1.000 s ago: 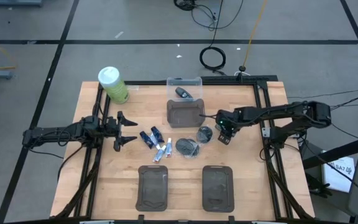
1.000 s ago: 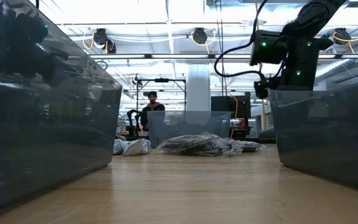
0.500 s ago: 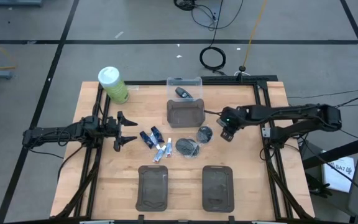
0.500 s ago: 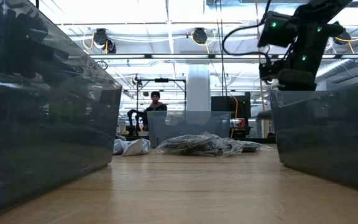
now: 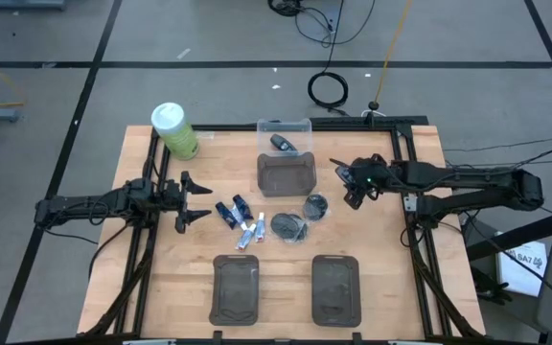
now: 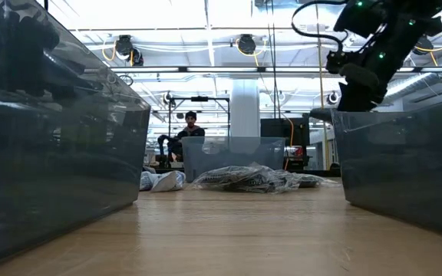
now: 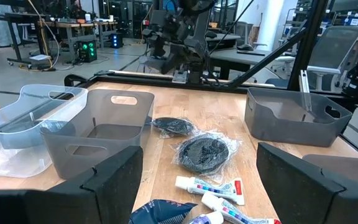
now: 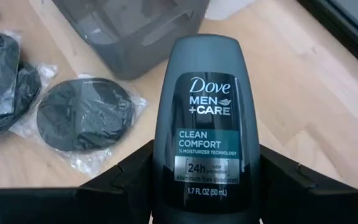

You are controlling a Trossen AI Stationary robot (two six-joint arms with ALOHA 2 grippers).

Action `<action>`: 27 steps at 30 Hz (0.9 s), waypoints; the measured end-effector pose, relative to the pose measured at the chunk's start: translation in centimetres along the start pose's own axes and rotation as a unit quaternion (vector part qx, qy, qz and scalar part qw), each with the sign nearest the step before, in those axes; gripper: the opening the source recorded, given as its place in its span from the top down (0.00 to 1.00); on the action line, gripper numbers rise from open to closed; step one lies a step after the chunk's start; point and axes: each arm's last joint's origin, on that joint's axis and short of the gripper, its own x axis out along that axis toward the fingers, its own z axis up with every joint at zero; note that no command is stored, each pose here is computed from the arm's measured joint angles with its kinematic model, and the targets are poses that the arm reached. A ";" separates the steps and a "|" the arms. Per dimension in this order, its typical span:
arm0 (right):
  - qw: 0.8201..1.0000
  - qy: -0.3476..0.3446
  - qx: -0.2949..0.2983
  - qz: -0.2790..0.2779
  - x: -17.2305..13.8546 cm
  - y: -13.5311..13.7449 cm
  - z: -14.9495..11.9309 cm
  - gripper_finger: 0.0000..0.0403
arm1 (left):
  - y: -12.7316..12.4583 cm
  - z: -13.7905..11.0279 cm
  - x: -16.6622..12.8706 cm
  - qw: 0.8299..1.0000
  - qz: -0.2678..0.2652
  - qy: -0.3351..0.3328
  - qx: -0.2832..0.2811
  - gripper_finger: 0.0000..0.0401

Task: Pick & Place Travel size toiletries
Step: Put the black deodorant into the transparent bin

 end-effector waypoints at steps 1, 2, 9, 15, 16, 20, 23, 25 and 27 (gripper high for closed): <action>1.000 -0.010 0.001 0.001 0.0 -0.1 -0.2 0.49 | 0.0 0.0 0.0 1.000 0.000 0.000 0.000 0.24; 1.000 -0.019 0.004 0.004 0.0 -0.2 -0.4 0.49 | 0.0 0.0 0.0 1.000 0.000 0.000 0.000 0.24; 0.991 -0.125 0.016 0.037 0.5 -0.4 -1.6 0.49 | 0.0 0.0 0.0 1.000 0.000 0.000 0.000 0.24; 0.977 -0.207 0.002 0.054 0.8 -0.4 -1.9 0.49 | 0.0 0.0 0.0 1.000 0.000 0.000 0.000 0.24; 0.972 -0.230 -0.006 0.056 0.9 -0.4 -1.8 0.49 | 0.0 0.0 0.0 1.000 0.000 0.000 0.000 0.24; 0.946 -0.318 -0.026 0.063 1.2 -0.3 -2.0 0.49 | 0.0 0.0 0.0 1.000 0.000 0.000 0.000 0.24; 0.929 -0.364 -0.027 0.066 1.3 -0.5 -2.4 0.49 | 0.0 0.0 0.0 1.000 0.000 0.000 0.000 0.24; 0.923 -0.379 -0.026 0.067 1.4 -0.5 -2.7 0.49 | 0.0 0.0 0.0 1.000 0.000 0.000 0.000 0.24; 0.920 -0.386 -0.025 0.067 1.4 -0.6 -2.8 0.49 | 0.0 0.0 0.0 1.000 0.000 0.000 0.000 0.24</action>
